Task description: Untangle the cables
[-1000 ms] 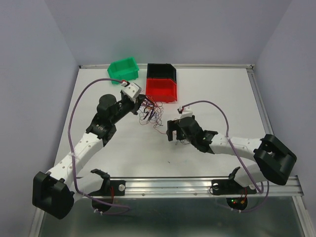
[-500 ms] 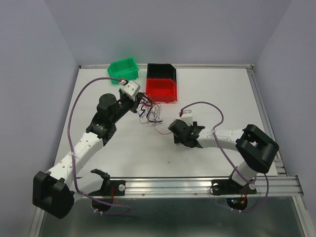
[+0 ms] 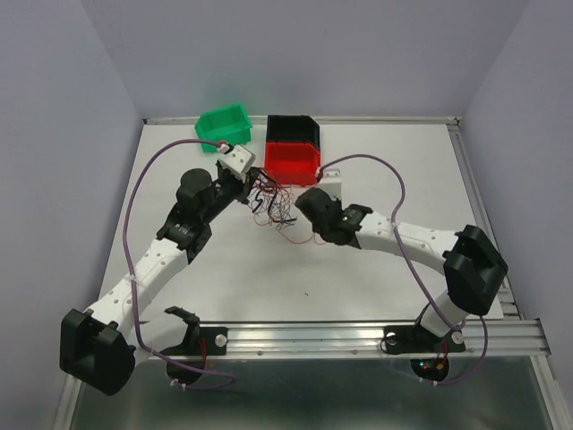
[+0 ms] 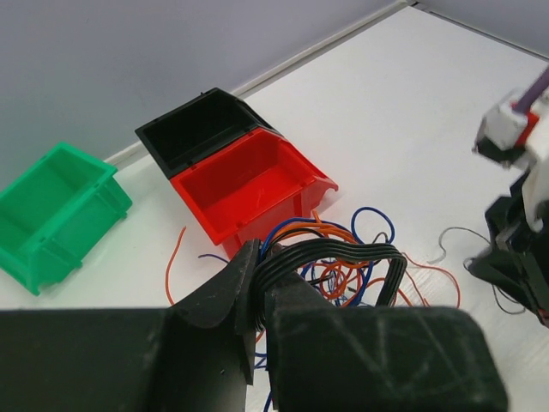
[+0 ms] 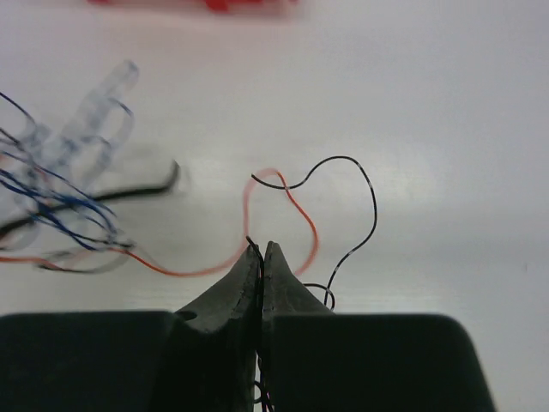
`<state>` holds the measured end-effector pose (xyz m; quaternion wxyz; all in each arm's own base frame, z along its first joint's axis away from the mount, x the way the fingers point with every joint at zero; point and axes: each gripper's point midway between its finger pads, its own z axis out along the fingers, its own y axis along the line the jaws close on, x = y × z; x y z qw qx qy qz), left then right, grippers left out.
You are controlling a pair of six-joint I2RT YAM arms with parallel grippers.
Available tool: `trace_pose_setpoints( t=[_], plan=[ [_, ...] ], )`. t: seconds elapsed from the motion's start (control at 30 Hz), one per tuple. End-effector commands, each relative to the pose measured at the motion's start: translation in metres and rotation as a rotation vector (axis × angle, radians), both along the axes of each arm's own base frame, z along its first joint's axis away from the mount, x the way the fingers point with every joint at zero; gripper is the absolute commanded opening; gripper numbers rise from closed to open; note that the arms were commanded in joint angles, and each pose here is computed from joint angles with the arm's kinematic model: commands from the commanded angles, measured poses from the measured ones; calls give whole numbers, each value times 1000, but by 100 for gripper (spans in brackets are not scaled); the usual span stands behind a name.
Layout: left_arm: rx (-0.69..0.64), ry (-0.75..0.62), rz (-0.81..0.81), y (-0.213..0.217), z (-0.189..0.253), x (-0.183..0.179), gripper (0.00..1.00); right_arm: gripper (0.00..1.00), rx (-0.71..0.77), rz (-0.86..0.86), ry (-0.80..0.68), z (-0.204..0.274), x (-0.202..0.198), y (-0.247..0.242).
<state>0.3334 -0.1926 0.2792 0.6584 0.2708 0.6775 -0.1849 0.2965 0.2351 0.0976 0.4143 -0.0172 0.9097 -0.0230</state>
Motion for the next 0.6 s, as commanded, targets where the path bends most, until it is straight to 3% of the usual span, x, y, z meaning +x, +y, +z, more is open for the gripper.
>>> trace_pose_setpoints(
  t=[0.0,0.2,0.3,0.37,0.43,0.53,0.57],
  plan=[
    [-15,-88,9,-1,36,5,15,1,80,-4,-268,113,59,32],
    [11,-75,190,30,29,17,12,1,168,-33,-407,175,131,43],
    [3,-81,310,53,32,17,12,0,239,35,-425,186,168,53],
    [4,-88,386,68,34,16,12,1,275,109,-386,167,187,71],
    [4,-92,439,79,35,16,12,1,317,148,-414,184,206,82],
    [8,-91,444,81,35,16,13,1,332,158,-380,157,233,93],
    [12,-85,439,79,34,18,13,0,364,171,-396,168,242,95]
  ],
)
